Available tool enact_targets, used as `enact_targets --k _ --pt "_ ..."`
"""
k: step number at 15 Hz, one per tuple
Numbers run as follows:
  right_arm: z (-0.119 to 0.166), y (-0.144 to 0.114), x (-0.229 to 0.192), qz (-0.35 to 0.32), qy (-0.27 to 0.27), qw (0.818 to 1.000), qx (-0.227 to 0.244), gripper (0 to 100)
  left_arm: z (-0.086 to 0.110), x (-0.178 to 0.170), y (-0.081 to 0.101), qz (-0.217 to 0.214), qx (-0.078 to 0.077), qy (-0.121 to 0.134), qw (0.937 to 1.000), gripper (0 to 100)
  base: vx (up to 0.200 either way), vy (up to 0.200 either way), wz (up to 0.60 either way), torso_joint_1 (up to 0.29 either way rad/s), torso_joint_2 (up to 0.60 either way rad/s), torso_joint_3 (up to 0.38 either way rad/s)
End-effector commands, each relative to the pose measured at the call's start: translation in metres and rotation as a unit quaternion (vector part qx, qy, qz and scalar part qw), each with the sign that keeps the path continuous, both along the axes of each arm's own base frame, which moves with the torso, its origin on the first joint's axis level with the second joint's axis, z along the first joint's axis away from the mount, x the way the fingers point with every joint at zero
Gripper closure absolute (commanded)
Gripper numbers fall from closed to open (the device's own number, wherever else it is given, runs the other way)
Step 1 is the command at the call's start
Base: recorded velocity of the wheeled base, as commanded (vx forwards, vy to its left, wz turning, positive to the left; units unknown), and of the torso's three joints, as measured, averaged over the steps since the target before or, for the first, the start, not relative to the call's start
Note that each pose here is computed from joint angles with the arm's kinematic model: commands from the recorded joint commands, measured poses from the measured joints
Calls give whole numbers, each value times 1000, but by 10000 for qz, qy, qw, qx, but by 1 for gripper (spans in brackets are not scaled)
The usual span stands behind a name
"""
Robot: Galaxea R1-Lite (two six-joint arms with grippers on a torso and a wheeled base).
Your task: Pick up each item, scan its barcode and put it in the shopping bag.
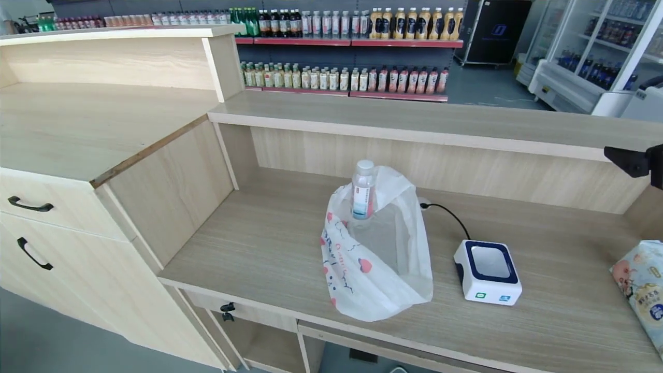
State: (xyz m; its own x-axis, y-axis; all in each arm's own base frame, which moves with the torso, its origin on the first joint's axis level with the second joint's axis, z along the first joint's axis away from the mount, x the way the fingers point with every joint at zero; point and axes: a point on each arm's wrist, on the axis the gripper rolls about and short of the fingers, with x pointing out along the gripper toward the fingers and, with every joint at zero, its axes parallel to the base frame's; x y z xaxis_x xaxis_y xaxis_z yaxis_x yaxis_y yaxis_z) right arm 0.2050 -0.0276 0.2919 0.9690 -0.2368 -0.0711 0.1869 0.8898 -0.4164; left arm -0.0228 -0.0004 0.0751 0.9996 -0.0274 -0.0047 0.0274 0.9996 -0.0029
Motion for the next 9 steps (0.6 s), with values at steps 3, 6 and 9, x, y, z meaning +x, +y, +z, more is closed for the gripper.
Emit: enact_targets --k 3,6,9 --pt "24 -28 8 -1385 478 9852 886 0 0 0 0 -1 -1 7 10000 0 0 0 -600 1 2 2" --pt "17 -62 43 -1335 841 9793 1269 0 0 0 0 7 -1 7 10000 0 0 0 0 0 0 0" --pt "-6 -82 58 -1355 1218 9714 1522 0 0 0 0 -1 -1 7 10000 0 0 0 0 0 0 0"
